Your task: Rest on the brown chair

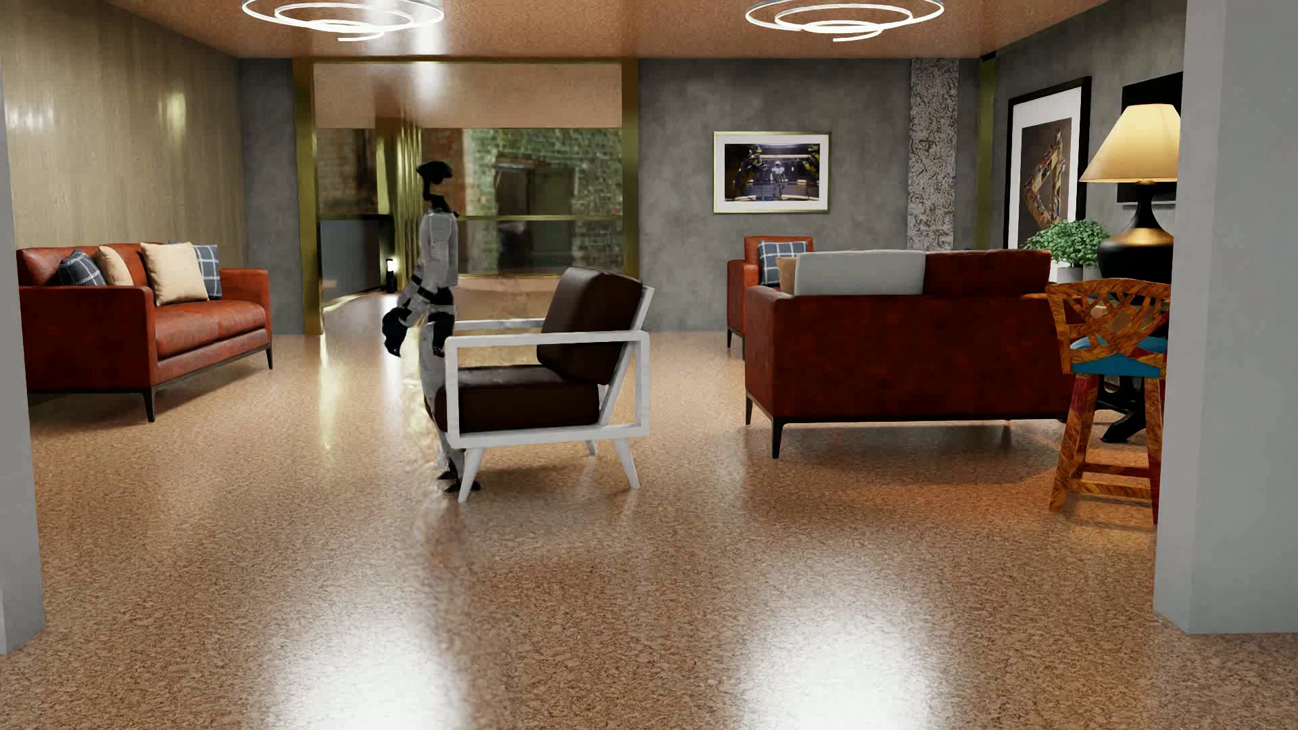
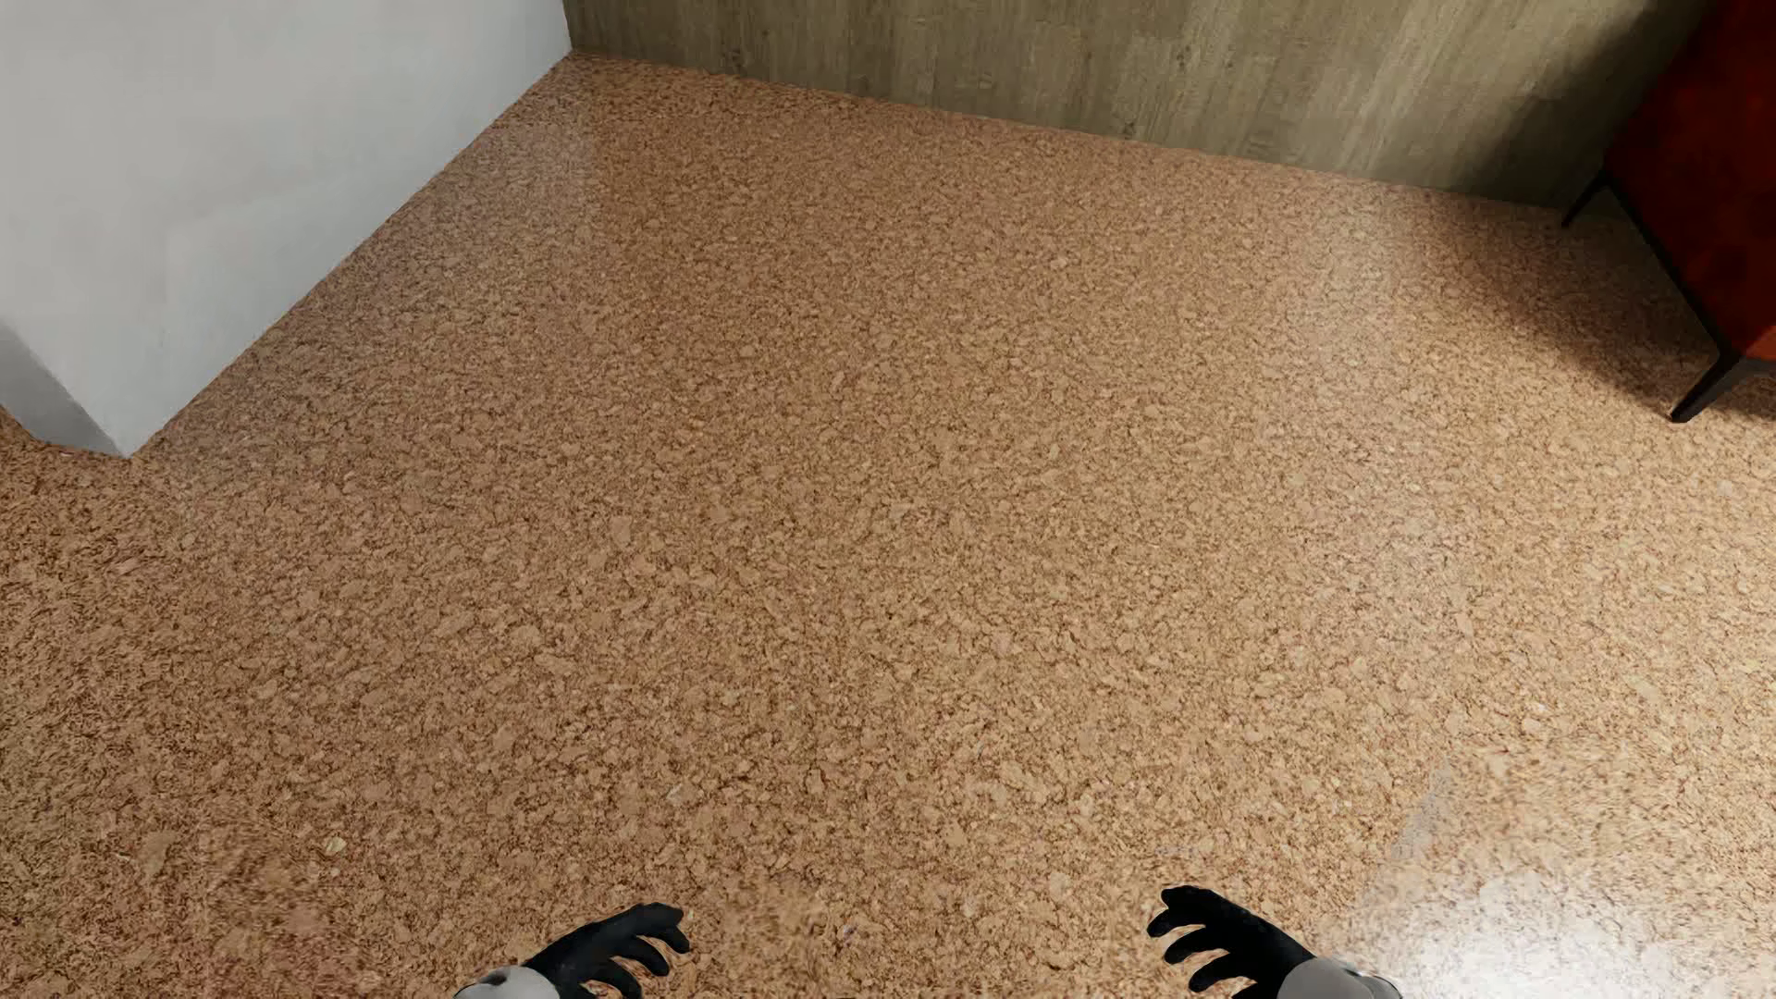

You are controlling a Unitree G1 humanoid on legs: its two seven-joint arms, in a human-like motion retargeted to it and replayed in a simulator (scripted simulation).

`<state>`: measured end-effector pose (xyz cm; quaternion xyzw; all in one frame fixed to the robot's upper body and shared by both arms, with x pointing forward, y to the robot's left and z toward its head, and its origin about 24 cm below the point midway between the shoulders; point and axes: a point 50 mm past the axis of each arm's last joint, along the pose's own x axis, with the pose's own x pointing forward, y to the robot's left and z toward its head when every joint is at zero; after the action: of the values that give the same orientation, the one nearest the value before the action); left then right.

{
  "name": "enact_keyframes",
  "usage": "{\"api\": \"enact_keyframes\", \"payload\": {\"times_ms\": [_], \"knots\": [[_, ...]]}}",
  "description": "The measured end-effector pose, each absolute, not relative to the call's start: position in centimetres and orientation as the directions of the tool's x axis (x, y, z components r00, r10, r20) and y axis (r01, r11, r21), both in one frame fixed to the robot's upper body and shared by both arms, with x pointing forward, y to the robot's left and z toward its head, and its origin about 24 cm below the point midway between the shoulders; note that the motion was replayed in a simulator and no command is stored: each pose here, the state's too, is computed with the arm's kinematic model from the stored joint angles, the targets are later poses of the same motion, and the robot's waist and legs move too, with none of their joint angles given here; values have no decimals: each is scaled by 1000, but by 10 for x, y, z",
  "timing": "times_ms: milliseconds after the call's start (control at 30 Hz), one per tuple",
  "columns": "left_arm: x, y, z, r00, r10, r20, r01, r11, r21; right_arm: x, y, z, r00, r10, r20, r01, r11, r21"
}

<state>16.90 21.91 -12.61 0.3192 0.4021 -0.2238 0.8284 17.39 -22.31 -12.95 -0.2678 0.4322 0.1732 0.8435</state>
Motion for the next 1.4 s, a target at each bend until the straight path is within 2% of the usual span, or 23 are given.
{"api": "enact_keyframes", "payload": {"times_ms": [67, 133, 267, 367, 467, 633, 800, 900, 1000, 1100, 1167, 1233, 1333, 1400], "knots": [[145, 233, -141, 486, 1, -874, 599, 728, 334, 147, -230, -144, 474, -20, -880, -475, 836, -275], [130, 242, -146, 431, 54, -901, 599, 729, 330, 125, -230, -153, 411, -47, -910, -444, 862, -245], [122, 253, -142, 440, 28, -897, 591, 743, 313, 109, -216, -157, 399, 50, -916, -475, 865, -159], [121, 250, -142, 446, 11, -895, 592, 747, 304, 107, -202, -158, 404, 116, -907, -499, 860, -112], [121, 241, -145, 446, 4, -895, 583, 758, 294, 107, -200, -159, 409, 93, -908, -469, 874, -122], [124, 227, -144, 465, -65, -883, 602, 755, 261, 116, -210, -155, 425, 83, -901, -498, 853, -156], [122, 227, -147, 446, -55, -894, 615, 744, 261, 115, -215, -155, 423, 43, -905, -464, 868, -176], [129, 231, -145, 449, -23, -893, 590, 758, 277, 125, -210, -153, 432, 75, -899, -509, 843, -174], [146, 227, -140, 476, -30, -879, 609, 733, 304, 148, -198, -146, 466, 125, -876, -577, 793, -194], [190, 208, -123, 549, -108, -829, 680, 635, 367, 193, -181, -128, 546, 172, -820, -642, 715, -277], [230, 189, -98, 607, -212, -766, 737, 512, 442, 232, -166, -104, 627, 232, -744, -662, 662, -352], [268, 163, -64, 658, -329, -677, 751, 343, 564, 268, -150, -73, 711, 295, -638, -659, 595, -460], [303, 120, -13, 640, -502, -582, 694, 50, 718, 307, -127, -25, 769, 410, -491, -639, 467, -611], [317, 97, 22, 592, -588, -551, 595, -141, 791, 325, -112, 18, 742, 538, -401, -615, 307, -726]]}}
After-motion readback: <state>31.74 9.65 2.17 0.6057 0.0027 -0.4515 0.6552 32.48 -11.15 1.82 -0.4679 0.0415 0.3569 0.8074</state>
